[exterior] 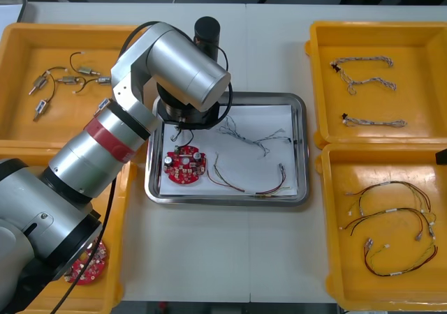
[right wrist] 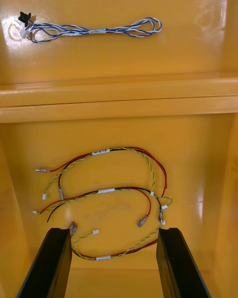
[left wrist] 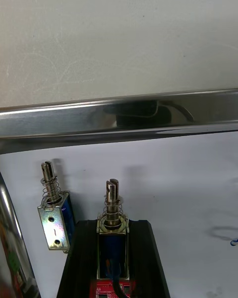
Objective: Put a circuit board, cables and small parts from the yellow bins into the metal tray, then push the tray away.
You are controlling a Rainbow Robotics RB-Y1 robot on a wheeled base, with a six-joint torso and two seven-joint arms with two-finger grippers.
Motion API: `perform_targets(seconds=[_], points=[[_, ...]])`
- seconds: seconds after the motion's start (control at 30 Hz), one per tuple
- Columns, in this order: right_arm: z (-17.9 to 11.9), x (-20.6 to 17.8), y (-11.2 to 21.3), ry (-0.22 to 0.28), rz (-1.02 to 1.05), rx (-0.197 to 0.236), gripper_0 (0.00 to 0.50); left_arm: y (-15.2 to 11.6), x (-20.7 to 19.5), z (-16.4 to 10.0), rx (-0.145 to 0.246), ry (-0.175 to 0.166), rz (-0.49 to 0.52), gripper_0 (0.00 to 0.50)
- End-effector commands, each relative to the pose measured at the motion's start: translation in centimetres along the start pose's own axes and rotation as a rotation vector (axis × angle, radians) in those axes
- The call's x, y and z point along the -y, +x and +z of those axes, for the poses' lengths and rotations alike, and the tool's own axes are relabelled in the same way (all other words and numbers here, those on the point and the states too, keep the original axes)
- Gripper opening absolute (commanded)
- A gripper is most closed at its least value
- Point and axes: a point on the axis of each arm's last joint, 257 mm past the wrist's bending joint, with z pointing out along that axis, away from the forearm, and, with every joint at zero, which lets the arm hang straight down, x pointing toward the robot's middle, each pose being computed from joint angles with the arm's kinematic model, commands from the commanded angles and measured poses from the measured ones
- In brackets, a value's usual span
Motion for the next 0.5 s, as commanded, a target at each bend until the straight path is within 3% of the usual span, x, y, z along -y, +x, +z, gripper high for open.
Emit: perform_targets(seconds=[0.03,0.1,0.2,0.37,0.5], points=[[-1.2,0.7,-0.3,0.025,-0.017,0.027,0.500,-1.7,2.8,-1.8,0.047,0.039,-0.035,0.324],[-1.2,0.7,-0.3,0.023,-0.017,0.026,0.500,-1.8,2.9,-1.9,0.048,0.041,-0.035,0.425],[-1.2,0.5,-0.2,0.018,-0.022,0.026,0.500,-1.8,3.2,-2.1,0.051,0.051,-0.033,0.480],[-1.6,-0.3,-0.3,0.010,-0.045,0.038,0.500,-2.0,3.4,-3.4,0.055,0.062,-0.032,0.500],[-2.0,-1.2,-0.3,0.005,-0.077,0.052,0.500,-2.2,3.5,-5.7,0.046,0.099,-0.036,0.500]])
